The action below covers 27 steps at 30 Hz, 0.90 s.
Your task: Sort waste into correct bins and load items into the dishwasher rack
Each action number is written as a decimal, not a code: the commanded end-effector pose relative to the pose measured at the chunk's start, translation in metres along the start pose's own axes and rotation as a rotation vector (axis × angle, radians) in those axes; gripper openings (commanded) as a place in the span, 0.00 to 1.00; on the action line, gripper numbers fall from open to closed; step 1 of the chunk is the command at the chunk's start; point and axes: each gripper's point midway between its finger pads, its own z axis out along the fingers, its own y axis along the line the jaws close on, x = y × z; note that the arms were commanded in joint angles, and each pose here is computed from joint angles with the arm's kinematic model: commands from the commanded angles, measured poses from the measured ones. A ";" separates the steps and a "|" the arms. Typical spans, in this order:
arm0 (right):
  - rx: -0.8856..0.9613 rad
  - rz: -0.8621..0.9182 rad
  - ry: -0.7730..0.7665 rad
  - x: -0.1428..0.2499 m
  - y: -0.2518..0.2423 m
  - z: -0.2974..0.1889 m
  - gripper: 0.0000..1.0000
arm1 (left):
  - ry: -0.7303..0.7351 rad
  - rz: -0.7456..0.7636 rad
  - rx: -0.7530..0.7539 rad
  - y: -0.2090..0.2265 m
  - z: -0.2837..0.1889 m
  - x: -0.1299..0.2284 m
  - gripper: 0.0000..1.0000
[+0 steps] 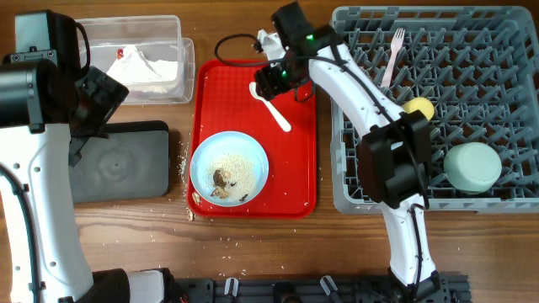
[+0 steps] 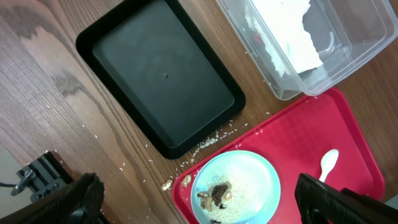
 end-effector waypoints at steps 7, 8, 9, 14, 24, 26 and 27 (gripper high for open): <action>0.161 -0.082 0.048 0.015 -0.005 0.041 0.56 | -0.003 -0.023 0.003 0.001 -0.001 -0.002 1.00; 0.161 -0.084 0.061 0.019 -0.004 0.047 0.54 | -0.003 -0.023 0.003 0.001 -0.001 -0.002 1.00; 0.166 -0.086 0.074 0.022 -0.004 0.052 0.51 | -0.003 -0.023 0.002 0.001 -0.001 -0.002 1.00; 0.162 -0.085 0.118 0.034 -0.005 0.071 0.46 | -0.003 -0.023 0.003 0.001 -0.001 -0.002 1.00; 0.199 -0.045 0.127 0.037 -0.012 0.073 0.17 | -0.003 -0.023 0.003 0.001 -0.001 -0.002 1.00; 0.218 -0.025 0.106 0.032 -0.014 0.064 0.12 | -0.003 -0.023 0.003 0.001 -0.001 -0.002 1.00; 0.220 -0.013 0.088 0.027 -0.013 0.058 0.10 | -0.003 -0.023 0.003 0.001 -0.001 -0.002 1.00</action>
